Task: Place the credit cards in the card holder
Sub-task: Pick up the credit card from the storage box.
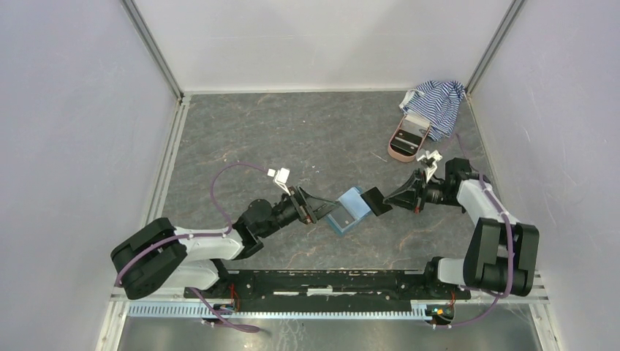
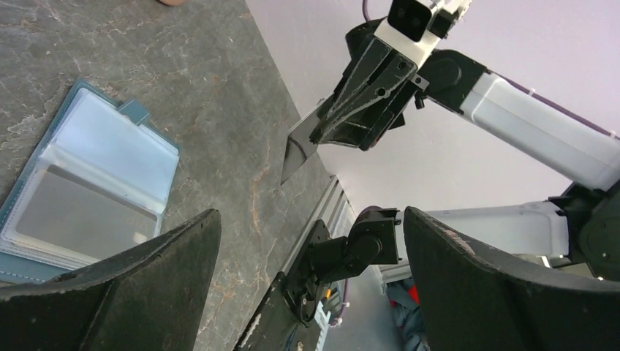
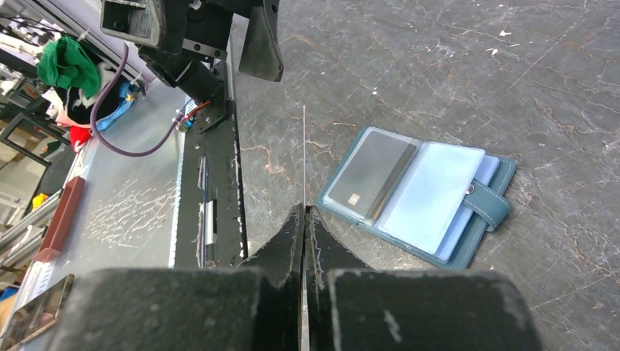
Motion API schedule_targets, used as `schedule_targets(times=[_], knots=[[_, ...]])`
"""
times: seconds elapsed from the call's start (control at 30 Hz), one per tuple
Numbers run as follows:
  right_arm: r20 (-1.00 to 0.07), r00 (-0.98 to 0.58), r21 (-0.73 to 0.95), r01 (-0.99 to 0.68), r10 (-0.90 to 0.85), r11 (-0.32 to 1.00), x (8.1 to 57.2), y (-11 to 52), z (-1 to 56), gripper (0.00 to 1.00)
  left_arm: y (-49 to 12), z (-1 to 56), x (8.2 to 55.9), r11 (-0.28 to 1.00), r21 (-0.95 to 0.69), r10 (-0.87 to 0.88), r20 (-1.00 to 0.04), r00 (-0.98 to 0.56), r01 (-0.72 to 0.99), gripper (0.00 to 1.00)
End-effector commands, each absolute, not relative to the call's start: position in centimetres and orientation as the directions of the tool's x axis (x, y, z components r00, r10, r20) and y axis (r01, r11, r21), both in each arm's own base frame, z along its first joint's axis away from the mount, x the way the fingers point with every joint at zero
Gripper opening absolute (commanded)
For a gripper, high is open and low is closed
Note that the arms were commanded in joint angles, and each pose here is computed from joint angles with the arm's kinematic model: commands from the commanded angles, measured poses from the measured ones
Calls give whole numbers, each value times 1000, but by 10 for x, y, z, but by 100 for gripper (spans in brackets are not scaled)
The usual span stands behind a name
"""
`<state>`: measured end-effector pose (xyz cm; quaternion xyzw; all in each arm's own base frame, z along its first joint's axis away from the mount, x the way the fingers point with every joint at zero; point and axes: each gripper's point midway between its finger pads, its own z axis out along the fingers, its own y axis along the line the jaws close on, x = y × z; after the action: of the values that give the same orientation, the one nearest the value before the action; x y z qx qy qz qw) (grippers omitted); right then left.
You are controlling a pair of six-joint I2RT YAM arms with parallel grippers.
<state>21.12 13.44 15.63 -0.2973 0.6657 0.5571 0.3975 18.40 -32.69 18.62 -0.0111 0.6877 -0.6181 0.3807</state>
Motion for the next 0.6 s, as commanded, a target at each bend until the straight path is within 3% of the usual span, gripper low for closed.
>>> schedule_targets(times=[0.0, 0.23, 0.37, 0.57], knots=[[-894, -448, 441, -869, 23, 225, 217, 134, 155, 0, -329, 202, 190, 218, -854, -527, -511, -679, 473, 100], [-847, -531, 496, -811, -33, 311, 230, 147, 132, 0, -326, 181, 200, 328, -856, -516, -516, -684, 398, 100], [-872, -486, 464, -789, 54, 402, 248, 161, 143, 0, -327, 170, 202, 358, -857, -506, -511, -695, 370, 97], [-854, -512, 506, -777, 90, 376, 267, 182, 161, 0, -330, 155, 203, 392, -854, -484, -508, -712, 343, 90]])
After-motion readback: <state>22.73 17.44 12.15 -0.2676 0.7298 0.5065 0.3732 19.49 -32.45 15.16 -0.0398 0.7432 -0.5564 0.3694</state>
